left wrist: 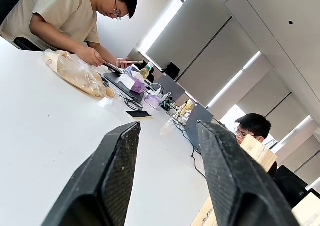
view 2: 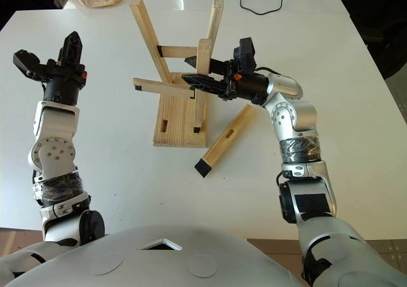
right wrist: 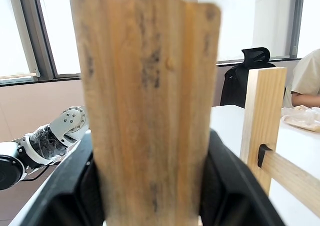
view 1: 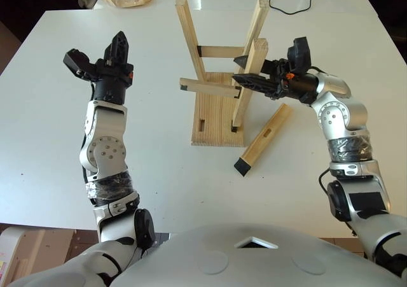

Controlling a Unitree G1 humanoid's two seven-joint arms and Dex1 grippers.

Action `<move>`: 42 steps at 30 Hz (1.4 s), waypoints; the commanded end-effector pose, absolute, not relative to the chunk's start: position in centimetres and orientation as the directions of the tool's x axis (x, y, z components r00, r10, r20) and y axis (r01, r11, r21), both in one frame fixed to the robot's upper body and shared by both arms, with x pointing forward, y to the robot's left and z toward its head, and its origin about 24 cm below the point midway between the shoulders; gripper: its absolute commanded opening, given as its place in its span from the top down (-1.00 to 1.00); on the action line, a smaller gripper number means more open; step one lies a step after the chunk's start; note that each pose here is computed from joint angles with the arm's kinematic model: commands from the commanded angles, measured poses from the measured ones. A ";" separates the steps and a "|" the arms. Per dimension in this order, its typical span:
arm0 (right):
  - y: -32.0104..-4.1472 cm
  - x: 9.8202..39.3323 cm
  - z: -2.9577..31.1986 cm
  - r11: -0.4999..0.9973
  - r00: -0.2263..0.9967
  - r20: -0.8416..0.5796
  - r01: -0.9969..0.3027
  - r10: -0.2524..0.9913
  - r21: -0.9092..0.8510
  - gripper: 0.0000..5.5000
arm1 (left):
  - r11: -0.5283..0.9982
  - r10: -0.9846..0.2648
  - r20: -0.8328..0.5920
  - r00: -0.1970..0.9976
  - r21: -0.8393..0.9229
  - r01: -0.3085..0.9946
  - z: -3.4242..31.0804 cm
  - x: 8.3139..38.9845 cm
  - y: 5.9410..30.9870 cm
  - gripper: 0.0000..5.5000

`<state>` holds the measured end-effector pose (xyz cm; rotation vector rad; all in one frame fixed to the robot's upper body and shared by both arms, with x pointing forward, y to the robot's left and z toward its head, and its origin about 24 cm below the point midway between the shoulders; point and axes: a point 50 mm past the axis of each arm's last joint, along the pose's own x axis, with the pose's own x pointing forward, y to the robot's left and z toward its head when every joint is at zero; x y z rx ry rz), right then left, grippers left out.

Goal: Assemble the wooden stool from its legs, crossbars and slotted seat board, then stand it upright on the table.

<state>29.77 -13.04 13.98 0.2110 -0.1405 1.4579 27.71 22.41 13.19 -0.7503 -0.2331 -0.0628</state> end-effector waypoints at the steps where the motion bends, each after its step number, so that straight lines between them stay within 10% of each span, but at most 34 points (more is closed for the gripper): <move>1: -13.8 30.0 12.5 0.130 0.130 0.071 -0.992 0.989 0.002 0.27 | 0.733 0.024 0.243 0.970 -0.664 0.148 13.3 27.9 22.2 0.24; 25: -17.1 28.3 5.9 0.327 0.276 -0.299 -0.935 0.913 0.135 0.27 | 0.691 0.022 0.203 0.979 -0.711 0.132 12.2 27.8 21.2 0.24; 42: -17.3 31.0 11.2 0.254 0.246 -0.114 -0.965 0.963 0.067 0.14 | 0.682 0.047 0.221 0.974 -0.719 0.131 12.1 27.8 21.3 0.24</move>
